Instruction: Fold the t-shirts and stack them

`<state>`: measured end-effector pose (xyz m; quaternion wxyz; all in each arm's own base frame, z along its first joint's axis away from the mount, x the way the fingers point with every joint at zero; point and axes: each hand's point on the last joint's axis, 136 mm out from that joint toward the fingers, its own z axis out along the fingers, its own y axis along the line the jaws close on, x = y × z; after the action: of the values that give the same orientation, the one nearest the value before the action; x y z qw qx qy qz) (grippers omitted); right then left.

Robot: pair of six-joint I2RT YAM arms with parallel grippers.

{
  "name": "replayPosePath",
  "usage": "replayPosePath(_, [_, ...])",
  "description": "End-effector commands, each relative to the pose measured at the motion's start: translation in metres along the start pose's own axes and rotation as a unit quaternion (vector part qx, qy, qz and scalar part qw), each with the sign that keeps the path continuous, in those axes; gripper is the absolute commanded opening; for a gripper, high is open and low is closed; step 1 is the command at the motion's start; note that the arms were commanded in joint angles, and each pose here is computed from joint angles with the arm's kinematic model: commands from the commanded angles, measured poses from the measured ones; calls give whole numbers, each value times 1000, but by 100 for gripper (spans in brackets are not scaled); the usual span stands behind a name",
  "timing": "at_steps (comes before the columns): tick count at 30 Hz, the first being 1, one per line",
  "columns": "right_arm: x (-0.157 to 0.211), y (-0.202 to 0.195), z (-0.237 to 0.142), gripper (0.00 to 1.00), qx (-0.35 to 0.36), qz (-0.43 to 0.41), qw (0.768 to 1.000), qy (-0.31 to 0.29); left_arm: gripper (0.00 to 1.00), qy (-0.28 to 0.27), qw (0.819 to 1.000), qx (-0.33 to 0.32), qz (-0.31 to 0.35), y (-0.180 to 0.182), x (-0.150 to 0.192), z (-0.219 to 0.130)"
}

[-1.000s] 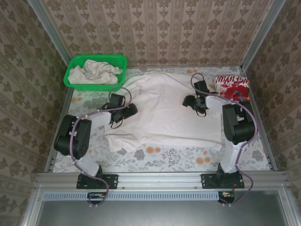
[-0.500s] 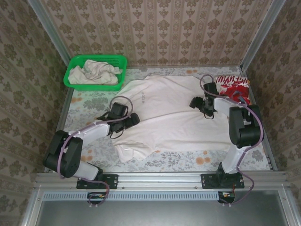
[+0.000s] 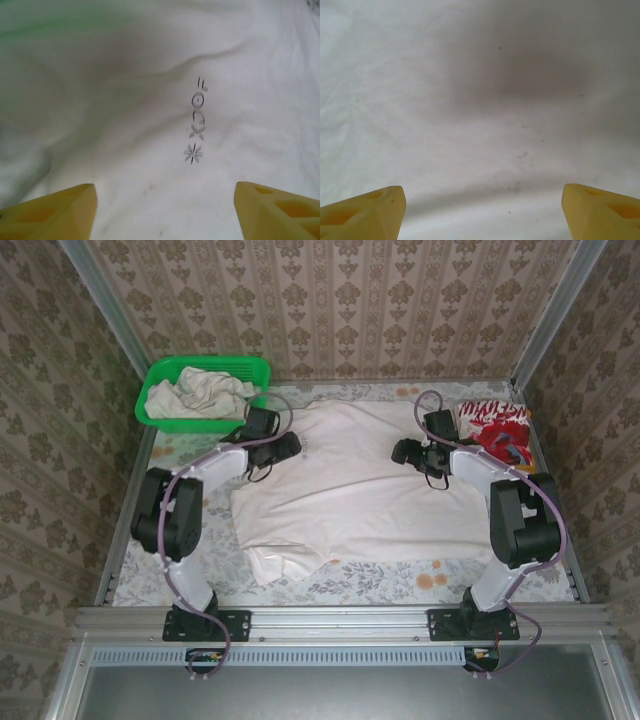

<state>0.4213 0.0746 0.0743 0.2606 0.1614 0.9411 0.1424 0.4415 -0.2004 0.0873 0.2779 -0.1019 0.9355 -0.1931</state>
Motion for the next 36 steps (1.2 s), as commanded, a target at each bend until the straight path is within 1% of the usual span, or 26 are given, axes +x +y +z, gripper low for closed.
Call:
replayPosePath(1, [2, -2, -5, 82, 0, 8, 1000, -6, 63, 6, 1000, -3, 19, -5, -16, 12])
replayPosePath(3, [4, -7, -6, 82, 8, 8, 1000, -7, 59, 13, 1000, -17, 17, 4, -22, 24])
replayPosePath(6, [9, -18, -5, 82, 23, 15, 1000, -2, 58, 19, 999, -34, 17, 17, -30, 37])
replayPosePath(11, [17, -39, 0, 81, 46, 43, 998, 14, 60, 39, 997, -55, 25, 36, -36, 62])
replayPosePath(16, [18, -41, -1, 81, 45, 45, 998, 15, 64, 49, 996, -67, 38, 41, -45, 84])
replayPosePath(18, [17, -40, -3, 81, 43, 45, 998, 14, 68, 51, 996, -68, 43, 39, -51, 90])
replayPosePath(19, [16, -39, -4, 81, 40, 44, 998, 11, 74, 50, 996, -67, 44, 37, -54, 92])
replayPosePath(20, [14, -38, -6, 81, 38, 43, 998, 9, 83, 48, 996, -64, 46, 35, -56, 93])
replayPosePath(21, [12, -36, -9, 81, 35, 42, 999, 5, 88, 44, 996, -60, 46, 31, -61, 92])
replayPosePath(25, [5, -31, -22, 81, 25, 35, 999, -11, 96, 19, 997, -41, 55, 11, -76, 74])
replayPosePath(27, [4, -30, -30, 81, 21, 32, 999, -19, 100, -1, 997, -32, 63, -1, -86, 57])
replayPosePath(33, [4, -34, -47, 81, 21, 36, 998, -42, 100, -76, 993, 1, 88, -38, -113, -10])
replayPosePath(36, [6, -40, -54, 81, 24, 48, 997, -52, 100, -106, 990, 12, 92, -49, -117, -41])
